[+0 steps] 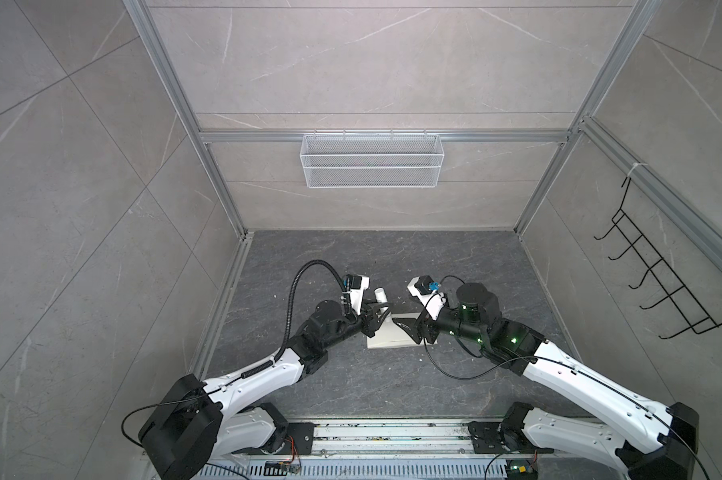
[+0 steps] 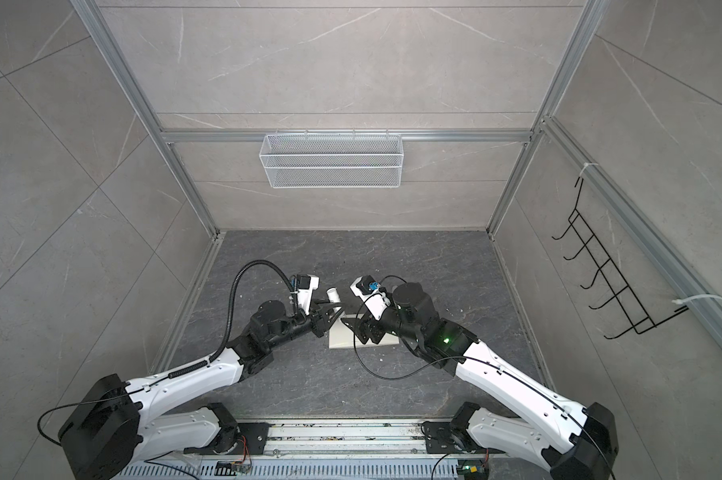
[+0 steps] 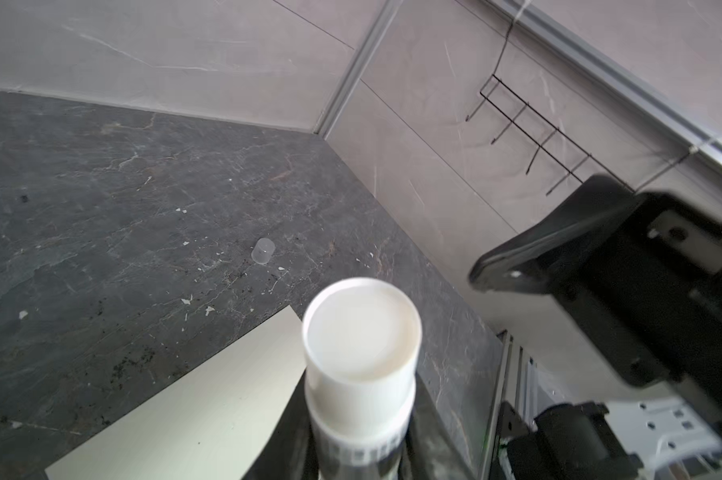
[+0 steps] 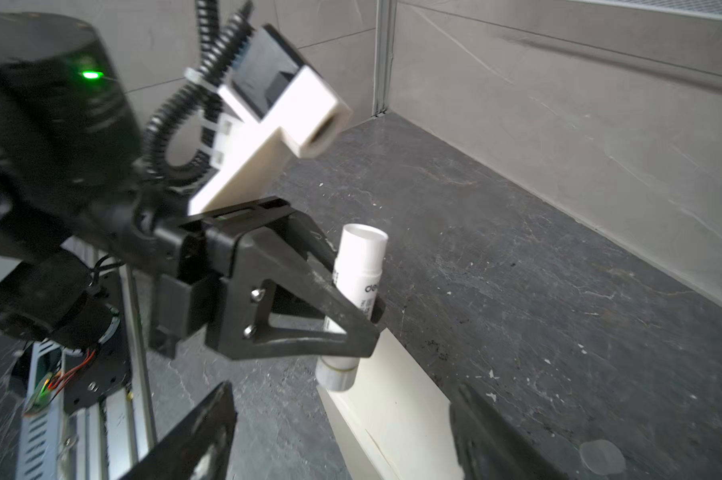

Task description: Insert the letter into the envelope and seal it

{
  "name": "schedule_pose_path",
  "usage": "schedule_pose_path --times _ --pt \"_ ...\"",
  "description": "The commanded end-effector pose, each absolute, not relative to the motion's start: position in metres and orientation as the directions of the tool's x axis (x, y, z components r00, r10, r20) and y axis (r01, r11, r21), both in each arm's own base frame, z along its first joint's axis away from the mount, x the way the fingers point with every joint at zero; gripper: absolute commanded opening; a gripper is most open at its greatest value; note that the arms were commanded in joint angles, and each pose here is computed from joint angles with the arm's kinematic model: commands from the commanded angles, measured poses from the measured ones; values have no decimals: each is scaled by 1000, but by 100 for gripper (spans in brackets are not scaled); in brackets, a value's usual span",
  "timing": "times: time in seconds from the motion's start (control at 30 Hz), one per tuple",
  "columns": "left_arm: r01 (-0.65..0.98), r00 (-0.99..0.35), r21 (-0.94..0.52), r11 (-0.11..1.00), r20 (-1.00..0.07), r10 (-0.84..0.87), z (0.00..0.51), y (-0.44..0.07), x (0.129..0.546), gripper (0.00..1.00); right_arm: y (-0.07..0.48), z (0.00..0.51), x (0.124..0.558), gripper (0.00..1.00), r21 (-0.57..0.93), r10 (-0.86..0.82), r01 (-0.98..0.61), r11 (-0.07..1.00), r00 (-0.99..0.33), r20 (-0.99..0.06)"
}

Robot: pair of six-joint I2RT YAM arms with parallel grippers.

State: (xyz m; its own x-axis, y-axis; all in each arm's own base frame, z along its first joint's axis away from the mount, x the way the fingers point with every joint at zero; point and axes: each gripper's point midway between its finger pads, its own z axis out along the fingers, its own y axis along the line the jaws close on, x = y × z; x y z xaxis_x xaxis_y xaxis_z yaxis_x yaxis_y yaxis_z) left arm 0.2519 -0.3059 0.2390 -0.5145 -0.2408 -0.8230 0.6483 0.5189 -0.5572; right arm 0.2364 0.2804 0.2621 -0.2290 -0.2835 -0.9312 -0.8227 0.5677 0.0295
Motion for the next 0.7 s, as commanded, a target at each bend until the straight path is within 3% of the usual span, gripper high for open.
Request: schedule_pose_path --times 0.0,0.17,0.67 --pt "487 -454 -687 539 -726 -516 279 -286 273 0 285 275 252 82 68 -136 -776 627 -194 -971" --pt "429 -489 -771 471 -636 -596 283 -284 275 0 292 262 261 78 81 -117 -765 639 -201 -973" --pt "424 -488 -806 412 -587 -646 290 -278 272 0 314 247 268 61 158 -78 -785 599 -254 -964"
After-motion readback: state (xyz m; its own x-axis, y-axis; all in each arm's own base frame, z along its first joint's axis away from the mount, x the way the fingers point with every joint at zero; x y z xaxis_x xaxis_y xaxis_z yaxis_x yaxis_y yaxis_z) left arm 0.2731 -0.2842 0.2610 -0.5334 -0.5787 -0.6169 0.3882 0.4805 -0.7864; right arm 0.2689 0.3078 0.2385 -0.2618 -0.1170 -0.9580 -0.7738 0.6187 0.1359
